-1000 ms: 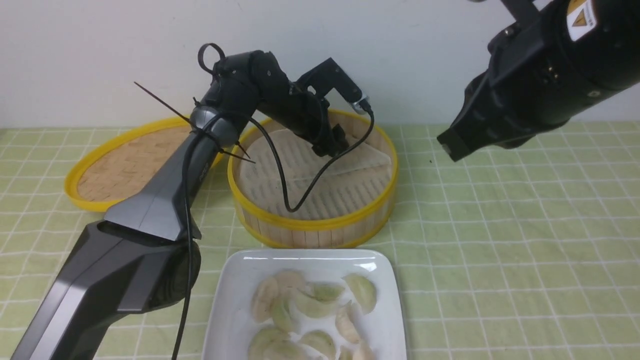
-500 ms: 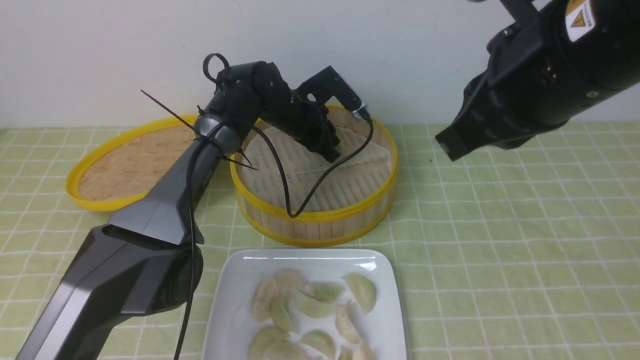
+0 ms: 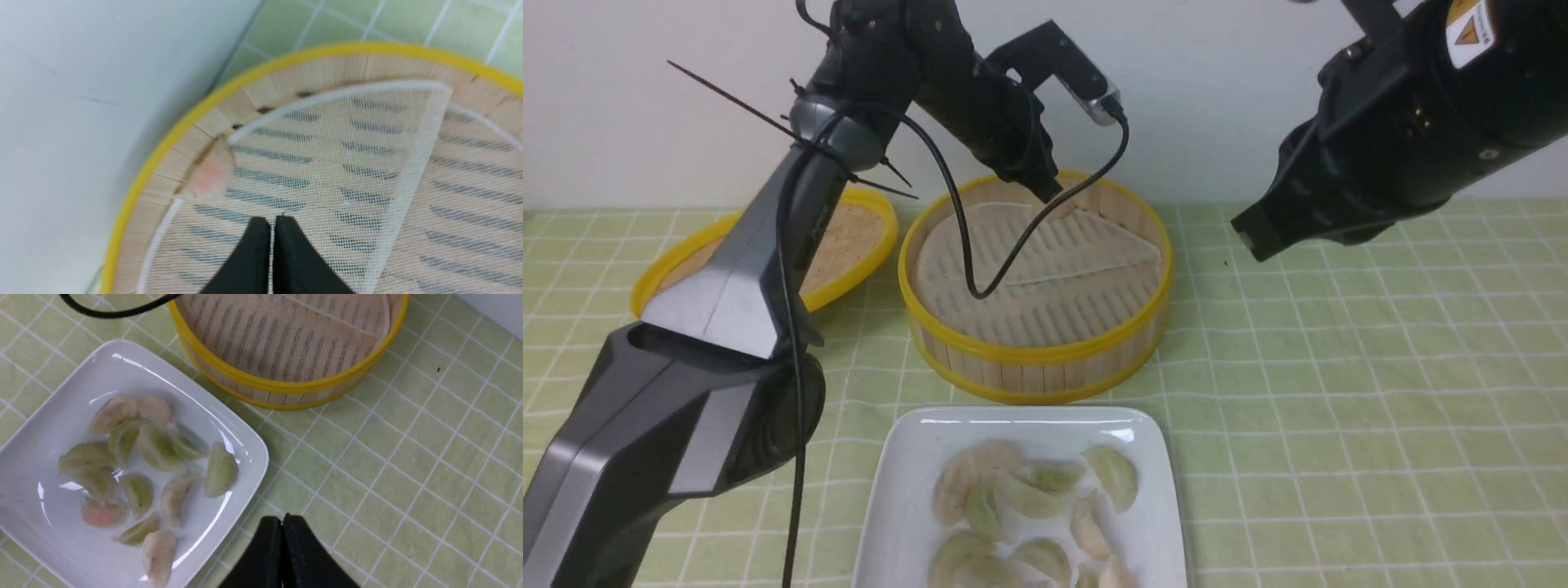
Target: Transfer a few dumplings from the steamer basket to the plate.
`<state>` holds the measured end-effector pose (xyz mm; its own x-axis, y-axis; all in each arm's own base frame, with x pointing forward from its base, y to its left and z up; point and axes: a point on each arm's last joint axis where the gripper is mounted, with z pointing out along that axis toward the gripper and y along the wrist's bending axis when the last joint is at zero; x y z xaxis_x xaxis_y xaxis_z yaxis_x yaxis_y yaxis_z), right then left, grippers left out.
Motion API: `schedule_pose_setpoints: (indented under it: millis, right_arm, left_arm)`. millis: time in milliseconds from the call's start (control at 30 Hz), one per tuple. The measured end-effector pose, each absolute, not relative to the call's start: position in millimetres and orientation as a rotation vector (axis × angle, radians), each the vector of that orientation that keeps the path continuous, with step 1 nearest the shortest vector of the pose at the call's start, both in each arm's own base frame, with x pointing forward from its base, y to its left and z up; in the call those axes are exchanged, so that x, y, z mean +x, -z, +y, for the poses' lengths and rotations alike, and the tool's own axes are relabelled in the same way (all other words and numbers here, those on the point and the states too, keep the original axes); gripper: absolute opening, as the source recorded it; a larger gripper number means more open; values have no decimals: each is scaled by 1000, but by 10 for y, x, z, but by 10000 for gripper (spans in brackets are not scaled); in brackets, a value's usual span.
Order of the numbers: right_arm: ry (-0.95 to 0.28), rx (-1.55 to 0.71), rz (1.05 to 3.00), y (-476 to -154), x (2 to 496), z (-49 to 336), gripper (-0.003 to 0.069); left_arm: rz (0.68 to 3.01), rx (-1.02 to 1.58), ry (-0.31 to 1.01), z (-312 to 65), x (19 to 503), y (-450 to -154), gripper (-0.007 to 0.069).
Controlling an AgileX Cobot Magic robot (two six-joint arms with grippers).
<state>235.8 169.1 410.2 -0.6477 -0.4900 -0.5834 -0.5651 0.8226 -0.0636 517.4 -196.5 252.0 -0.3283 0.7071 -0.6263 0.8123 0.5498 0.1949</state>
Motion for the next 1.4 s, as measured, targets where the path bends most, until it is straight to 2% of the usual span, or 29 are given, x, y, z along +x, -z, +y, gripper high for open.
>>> schedule_pose_setpoints:
  millis: [233, 333, 433, 500, 633, 833, 867, 933, 1033, 1300, 1400]
  right_arm:
    - [-196, -771, 2408, -4101, 2346, 1708, -16]
    - [-218, -771, 2412, -4100, 2337, 1720, -16]
    - [-246, -770, 2418, -4099, 2326, 1735, -16]
    - [-246, -770, 2418, -4099, 2326, 1735, -16]
    - [-263, -769, 2421, -4099, 2320, 1743, -16]
    - [-285, -762, 2427, -4099, 2311, 1754, -16]
    - [-285, -762, 2427, -4099, 2311, 1754, -16]
    - [-292, -748, 2433, -4099, 2311, 1755, -16]
    - [-295, -743, 2435, -4099, 2310, 1756, -16]
    - [-325, -721, 2447, -4099, 2301, 1768, -16]
    - [-331, -703, 2453, -4099, 2301, 1768, -16]
  left_arm:
    - [2108, 1157, 205, -1940, 5115, -2751, -6]
    - [2086, 1189, 188, -1938, 5112, -2763, -6]
    - [2080, 1225, 178, -1945, 5133, -2682, -6]
    - [2083, 1235, 175, -1965, 5199, -2496, 2]
    - [2063, 1200, 157, -2000, 5338, -2191, 64]
    - [2020, 1173, 125, -2029, 5473, -1870, 277]
    - [2022, 1174, 126, -2030, 5474, -1860, 283]
    - [2018, 1168, 118, -2037, 5508, -1734, 358]
    - [2023, 1158, 115, -2043, 5542, -1572, 416]
    - [1987, 1112, 101, -2053, 5603, -1466, 428]
    - [1986, 1101, 114, -2062, 5611, -1415, 398]
